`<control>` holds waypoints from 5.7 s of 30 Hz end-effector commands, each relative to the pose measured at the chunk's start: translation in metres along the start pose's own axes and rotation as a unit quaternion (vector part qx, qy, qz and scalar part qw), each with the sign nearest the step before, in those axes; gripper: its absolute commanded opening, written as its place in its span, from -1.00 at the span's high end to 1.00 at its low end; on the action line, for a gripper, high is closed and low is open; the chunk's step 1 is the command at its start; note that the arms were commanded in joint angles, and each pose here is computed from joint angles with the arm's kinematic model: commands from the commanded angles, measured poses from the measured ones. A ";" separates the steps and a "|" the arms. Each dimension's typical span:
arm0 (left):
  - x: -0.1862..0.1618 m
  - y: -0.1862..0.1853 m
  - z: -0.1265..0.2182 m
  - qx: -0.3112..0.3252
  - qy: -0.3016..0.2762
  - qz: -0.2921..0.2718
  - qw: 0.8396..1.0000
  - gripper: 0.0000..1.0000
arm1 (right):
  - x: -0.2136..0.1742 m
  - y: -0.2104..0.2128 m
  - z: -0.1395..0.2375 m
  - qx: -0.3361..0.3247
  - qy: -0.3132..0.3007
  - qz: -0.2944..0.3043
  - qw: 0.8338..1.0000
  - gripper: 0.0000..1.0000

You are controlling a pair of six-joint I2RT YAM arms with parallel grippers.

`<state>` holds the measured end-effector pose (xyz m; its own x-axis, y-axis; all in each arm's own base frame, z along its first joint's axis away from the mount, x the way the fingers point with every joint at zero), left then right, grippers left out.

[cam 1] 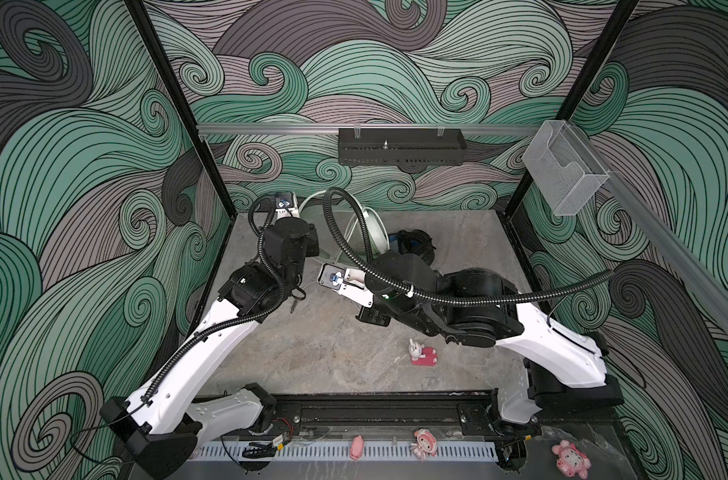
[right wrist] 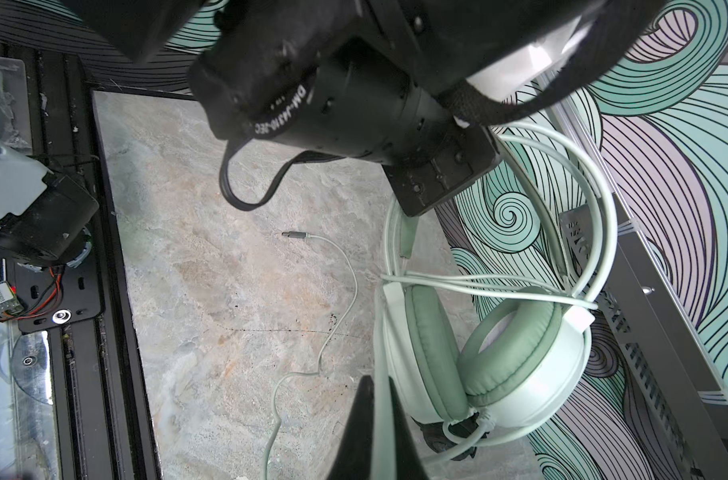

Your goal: Wrap the headphones

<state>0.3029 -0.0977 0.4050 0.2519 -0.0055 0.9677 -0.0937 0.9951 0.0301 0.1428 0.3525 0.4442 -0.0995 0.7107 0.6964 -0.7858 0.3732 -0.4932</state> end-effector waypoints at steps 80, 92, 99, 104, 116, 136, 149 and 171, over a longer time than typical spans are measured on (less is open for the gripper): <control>0.047 -0.011 0.102 -0.222 -0.052 -0.029 0.973 1.00 | -0.064 -0.144 0.037 -0.193 -0.012 -0.171 0.966 0.73; 0.088 -0.014 0.131 -0.296 -0.094 0.118 0.943 1.00 | -0.065 -0.149 0.020 -0.145 -0.072 -0.232 0.959 0.59; 0.122 -0.014 0.148 -0.327 -0.124 0.155 0.924 1.00 | -0.059 -0.147 0.013 -0.079 -0.162 -0.297 0.938 0.53; 0.142 -0.019 0.155 -0.353 -0.137 0.190 0.906 1.00 | -0.051 -0.137 0.005 -0.033 -0.217 -0.309 0.925 0.39; 0.176 -0.025 0.161 -0.380 -0.166 0.241 0.877 1.00 | -0.051 -0.113 -0.025 0.069 -0.269 -0.370 0.886 -0.08; 0.189 -0.030 0.158 -0.385 -0.169 0.268 0.867 1.00 | -0.093 -0.085 -0.118 0.157 -0.222 -0.458 0.846 0.32; 0.194 -0.028 0.147 -0.362 -0.166 0.304 0.865 1.00 | -0.112 -0.066 -0.125 0.152 -0.144 -0.425 0.881 1.00; 0.204 -0.008 0.088 -0.248 -0.167 0.393 0.870 1.00 | -0.106 -0.008 -0.101 0.146 -0.092 -0.336 0.926 1.00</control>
<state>0.2841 -0.1393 0.5805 0.1071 0.5926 0.7984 0.2948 0.7480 -0.5947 0.2248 0.3448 0.3238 0.4038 0.2236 0.8871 -0.8413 0.4718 0.2640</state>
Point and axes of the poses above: each gripper's point midway between its finger pads, its own z axis back along the fingers, its own y axis along the line the jaws close on, x = y × z, the point moved 3 cm from there along z, back along the fingers, and after that the axes turned 4 degrees about -z, right-handed, at the moved point
